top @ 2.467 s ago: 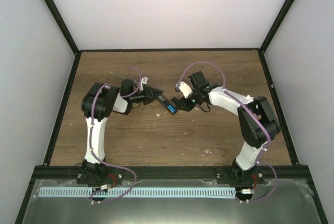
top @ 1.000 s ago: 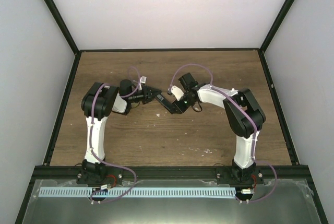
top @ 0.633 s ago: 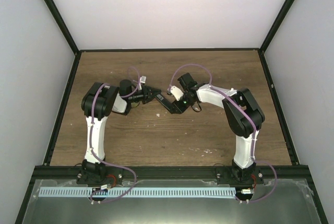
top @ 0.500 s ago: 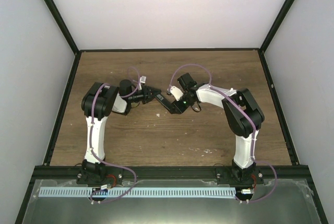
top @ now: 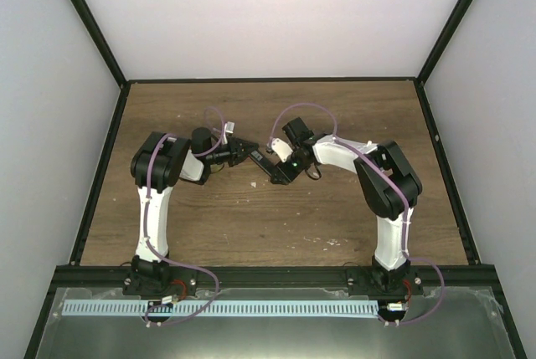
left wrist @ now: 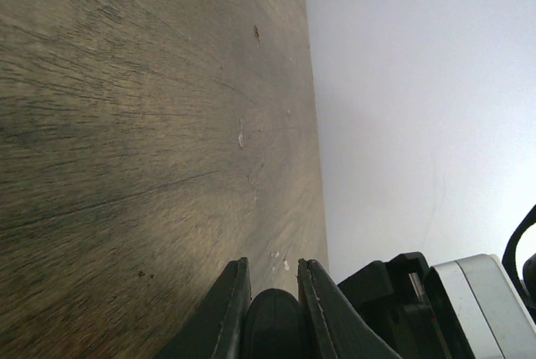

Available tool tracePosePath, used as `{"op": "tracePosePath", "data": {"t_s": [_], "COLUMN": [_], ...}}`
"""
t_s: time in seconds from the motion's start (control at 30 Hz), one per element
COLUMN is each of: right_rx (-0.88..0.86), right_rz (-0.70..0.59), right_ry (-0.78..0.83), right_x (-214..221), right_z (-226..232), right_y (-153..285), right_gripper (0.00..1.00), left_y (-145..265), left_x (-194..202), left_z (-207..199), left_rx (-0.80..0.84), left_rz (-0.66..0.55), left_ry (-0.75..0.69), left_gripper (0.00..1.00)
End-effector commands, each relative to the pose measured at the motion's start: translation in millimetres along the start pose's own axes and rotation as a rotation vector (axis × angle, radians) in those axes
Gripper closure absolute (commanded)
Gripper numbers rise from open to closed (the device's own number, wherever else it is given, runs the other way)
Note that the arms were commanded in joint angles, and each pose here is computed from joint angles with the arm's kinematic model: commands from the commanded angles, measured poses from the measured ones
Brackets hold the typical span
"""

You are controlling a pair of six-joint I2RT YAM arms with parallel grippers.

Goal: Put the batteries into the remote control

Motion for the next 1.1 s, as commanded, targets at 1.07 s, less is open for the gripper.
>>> {"op": "tracePosePath", "data": {"t_s": [1.07], "right_rx": [0.105], "right_rz": [-0.136], "right_ry": [0.033], "right_x": [-45], "right_z": [-7], "right_y": [32], "right_gripper": [0.55], "left_y": [9], "left_x": [0], "left_z": [16], "left_rx": [-0.035], "left_rz": [-0.017], "left_ry": [0.003], "left_gripper": [1.0]}}
Point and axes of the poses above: each gripper's point midway between its finger pads, its own y axis back along the fingers, its own z axis along the line the jaws close on, x = y × z, the point moved 2 cm from there along y, back along the fingers, and after that the axes turned 6 degrees about -y, right-handed, at the moved point
